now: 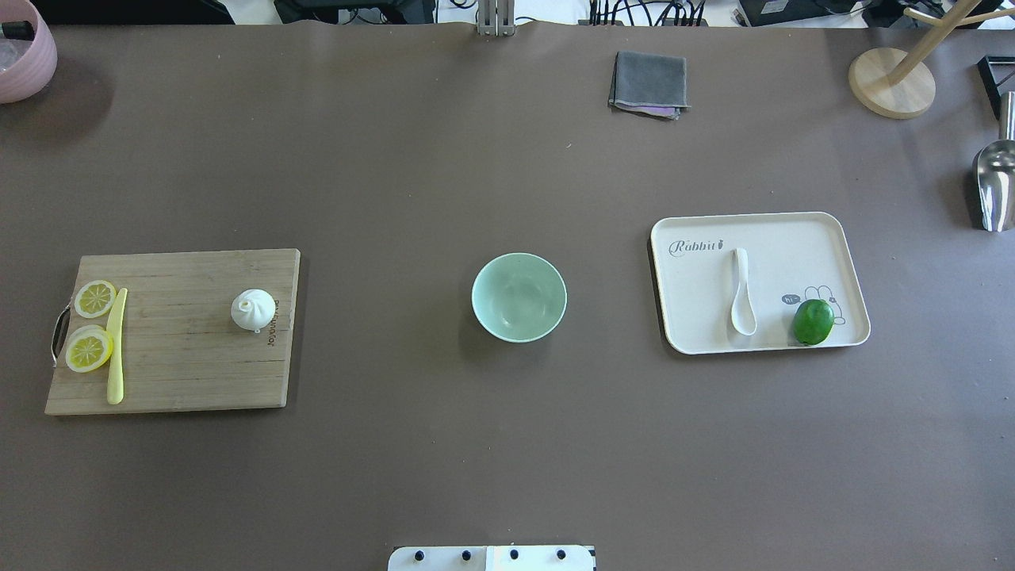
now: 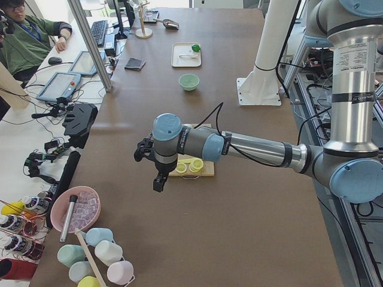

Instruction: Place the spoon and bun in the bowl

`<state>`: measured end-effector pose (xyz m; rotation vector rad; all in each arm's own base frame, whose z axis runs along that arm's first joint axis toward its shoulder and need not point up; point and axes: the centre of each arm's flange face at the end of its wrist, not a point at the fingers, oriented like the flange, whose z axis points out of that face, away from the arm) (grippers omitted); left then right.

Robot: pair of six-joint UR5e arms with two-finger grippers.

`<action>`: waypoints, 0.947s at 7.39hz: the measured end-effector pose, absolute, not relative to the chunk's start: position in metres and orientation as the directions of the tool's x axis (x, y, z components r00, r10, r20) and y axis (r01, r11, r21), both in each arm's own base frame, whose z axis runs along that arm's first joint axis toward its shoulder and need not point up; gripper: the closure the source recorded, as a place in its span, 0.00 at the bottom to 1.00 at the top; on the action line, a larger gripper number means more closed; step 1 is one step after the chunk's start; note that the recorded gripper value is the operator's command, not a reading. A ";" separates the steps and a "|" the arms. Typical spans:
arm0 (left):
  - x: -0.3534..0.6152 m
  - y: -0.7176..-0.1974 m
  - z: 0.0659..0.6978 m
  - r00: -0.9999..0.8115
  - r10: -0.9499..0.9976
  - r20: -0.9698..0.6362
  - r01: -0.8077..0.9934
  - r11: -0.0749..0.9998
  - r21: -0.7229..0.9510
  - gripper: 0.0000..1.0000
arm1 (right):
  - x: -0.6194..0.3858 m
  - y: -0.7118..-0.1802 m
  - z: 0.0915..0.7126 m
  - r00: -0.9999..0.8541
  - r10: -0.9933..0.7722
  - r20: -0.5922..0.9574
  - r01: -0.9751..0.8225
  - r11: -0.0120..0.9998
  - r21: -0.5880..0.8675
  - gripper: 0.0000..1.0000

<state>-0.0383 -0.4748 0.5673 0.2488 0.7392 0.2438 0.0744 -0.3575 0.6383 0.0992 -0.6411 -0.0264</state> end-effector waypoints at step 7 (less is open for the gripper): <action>-0.039 -0.485 0.527 0.709 0.385 -0.591 -0.122 0.892 0.434 0.02 | 0.067 -0.372 0.605 0.745 -0.208 0.633 -0.008 0.947 0.321 0.00</action>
